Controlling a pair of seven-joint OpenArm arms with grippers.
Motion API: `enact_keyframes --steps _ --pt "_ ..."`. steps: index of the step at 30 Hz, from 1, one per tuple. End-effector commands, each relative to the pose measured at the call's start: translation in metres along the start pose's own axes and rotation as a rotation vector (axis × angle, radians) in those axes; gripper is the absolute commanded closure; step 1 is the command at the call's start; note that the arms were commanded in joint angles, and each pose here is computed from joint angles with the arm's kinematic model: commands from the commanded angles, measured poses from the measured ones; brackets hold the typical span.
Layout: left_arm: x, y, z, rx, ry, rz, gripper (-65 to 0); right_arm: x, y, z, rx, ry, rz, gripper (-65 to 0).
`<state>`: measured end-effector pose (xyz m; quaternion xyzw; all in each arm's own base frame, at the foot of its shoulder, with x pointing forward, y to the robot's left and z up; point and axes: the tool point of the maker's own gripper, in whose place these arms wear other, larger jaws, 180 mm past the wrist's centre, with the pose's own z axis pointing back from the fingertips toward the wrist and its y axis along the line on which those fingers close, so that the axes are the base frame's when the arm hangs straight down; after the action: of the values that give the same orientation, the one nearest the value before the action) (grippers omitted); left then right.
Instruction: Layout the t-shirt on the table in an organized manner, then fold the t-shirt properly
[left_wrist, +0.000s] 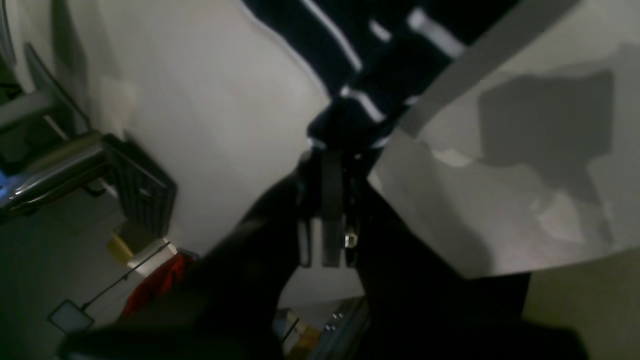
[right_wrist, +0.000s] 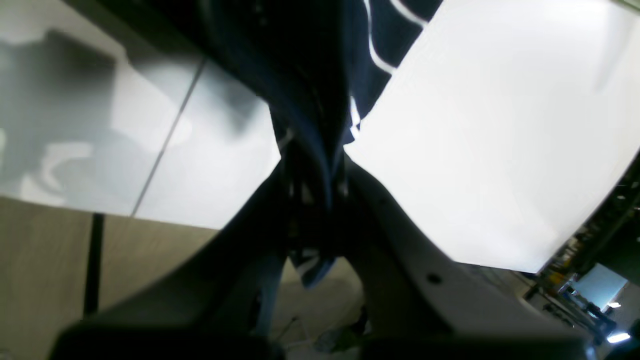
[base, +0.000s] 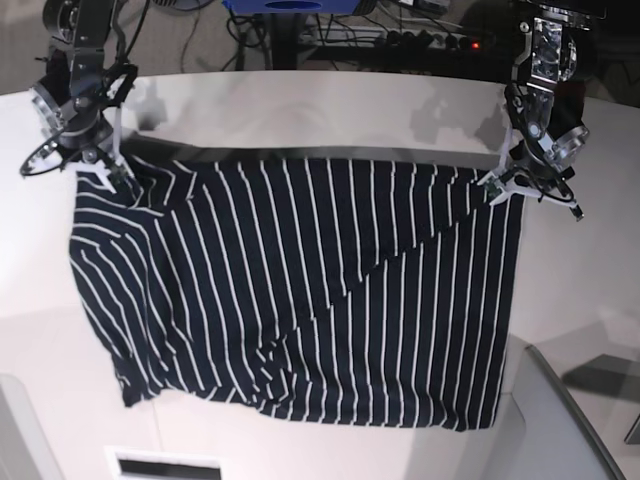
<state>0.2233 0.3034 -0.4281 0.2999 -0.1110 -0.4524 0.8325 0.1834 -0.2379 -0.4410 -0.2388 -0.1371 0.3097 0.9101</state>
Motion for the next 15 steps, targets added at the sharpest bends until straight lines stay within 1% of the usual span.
enact_keyframes --steps 1,3,6,11,12,13,15 --pt "-0.012 0.008 0.0 0.03 0.037 -0.009 0.0 -0.01 -0.01 0.0 -0.031 0.028 -0.017 0.0" --pt "-0.021 -0.006 -0.006 -0.007 0.065 -0.017 0.0 -0.018 0.002 -0.005 0.009 0.047 -0.062 0.0" --pt "-0.031 -0.02 -0.011 -0.045 0.09 -0.024 0.0 -0.025 0.005 -0.011 0.037 0.056 -0.117 0.0" --pt "-0.032 -0.022 -0.012 -0.05 0.096 -0.021 0.0 -0.029 0.007 -0.013 0.051 0.059 -0.145 -0.6" --pt "-0.031 -0.021 -0.012 -0.048 0.094 -0.02 0.0 -0.029 0.008 -0.013 0.052 0.059 -0.146 -2.1" --pt "-0.031 -0.02 -0.012 -0.046 0.094 -0.019 0.0 -0.029 0.008 -0.013 0.052 0.06 -0.146 -5.4" --pt "-0.03 -0.019 -0.012 -0.045 0.093 -0.017 0.0 -0.029 0.008 -0.013 0.052 0.061 -0.147 -14.9"
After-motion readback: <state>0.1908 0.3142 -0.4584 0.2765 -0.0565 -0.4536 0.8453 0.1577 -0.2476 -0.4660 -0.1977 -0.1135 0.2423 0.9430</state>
